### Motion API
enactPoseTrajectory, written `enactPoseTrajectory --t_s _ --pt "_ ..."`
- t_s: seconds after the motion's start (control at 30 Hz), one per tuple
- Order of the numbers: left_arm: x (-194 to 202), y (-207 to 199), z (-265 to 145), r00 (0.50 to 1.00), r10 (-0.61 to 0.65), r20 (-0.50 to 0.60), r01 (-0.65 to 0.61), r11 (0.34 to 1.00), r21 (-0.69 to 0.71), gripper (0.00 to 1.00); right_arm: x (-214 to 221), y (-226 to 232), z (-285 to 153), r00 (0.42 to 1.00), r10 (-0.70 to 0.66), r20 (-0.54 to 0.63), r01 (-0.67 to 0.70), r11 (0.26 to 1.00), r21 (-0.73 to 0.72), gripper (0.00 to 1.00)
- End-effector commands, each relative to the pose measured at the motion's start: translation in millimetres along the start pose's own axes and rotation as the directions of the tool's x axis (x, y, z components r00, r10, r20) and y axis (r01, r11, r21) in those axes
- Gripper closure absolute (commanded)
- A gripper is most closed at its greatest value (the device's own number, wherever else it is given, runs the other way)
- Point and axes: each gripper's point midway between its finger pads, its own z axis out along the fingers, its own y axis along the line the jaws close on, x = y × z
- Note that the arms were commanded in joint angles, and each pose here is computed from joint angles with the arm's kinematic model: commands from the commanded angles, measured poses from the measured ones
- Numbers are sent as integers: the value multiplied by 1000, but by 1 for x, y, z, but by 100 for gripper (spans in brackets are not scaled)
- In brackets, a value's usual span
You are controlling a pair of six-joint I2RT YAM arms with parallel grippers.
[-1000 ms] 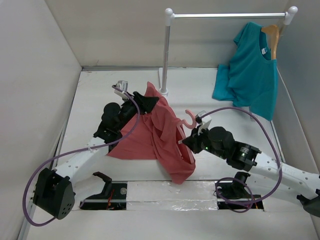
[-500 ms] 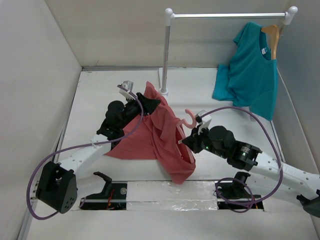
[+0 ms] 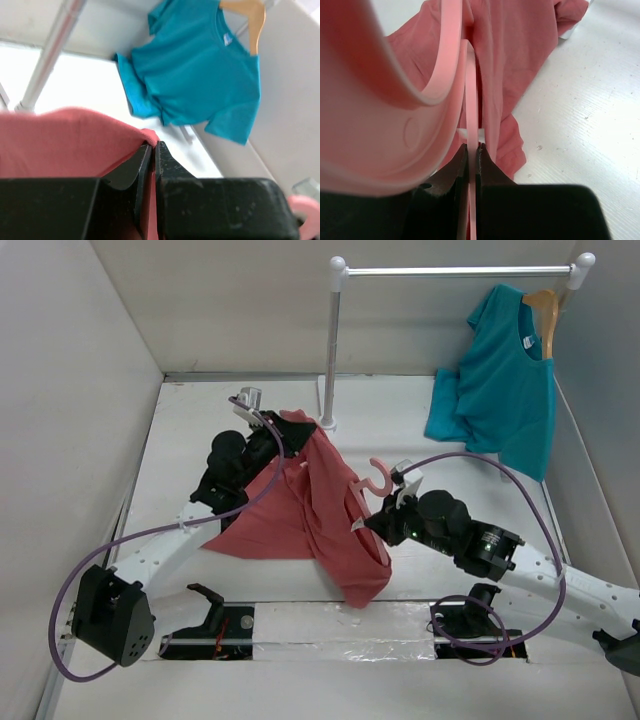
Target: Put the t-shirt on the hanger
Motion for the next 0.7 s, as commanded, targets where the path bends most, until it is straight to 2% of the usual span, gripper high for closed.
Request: enactPoseTrajectory --t_s 0.0,0.2,0.33,0.37,0.47,0.67 --pt "-58 -26 3 989 34 147 -34 999 -5 100 -17 14 -11 1000 6 23 -4 998 -62 100" --pt "-77 -26 11 983 51 177 -42 998 -54 100 -35 20 -43 998 4 60 0 998 -65 100" --pt "-89 -34 13 980 54 192 -46 998 -47 100 -64 23 -64 993 -26 118 32 998 -53 100" --pt "-92 -35 15 980 63 191 -54 997 -53 100 -85 28 -74 987 -26 161 36 998 -56 100" --pt "-111 -48 16 974 74 212 -65 997 -51 100 -113 34 -83 980 -74 187 83 996 -41 100" --pt "-176 -108 13 952 107 286 -118 993 23 100 -223 71 -149 932 -136 337 172 982 -79 100"
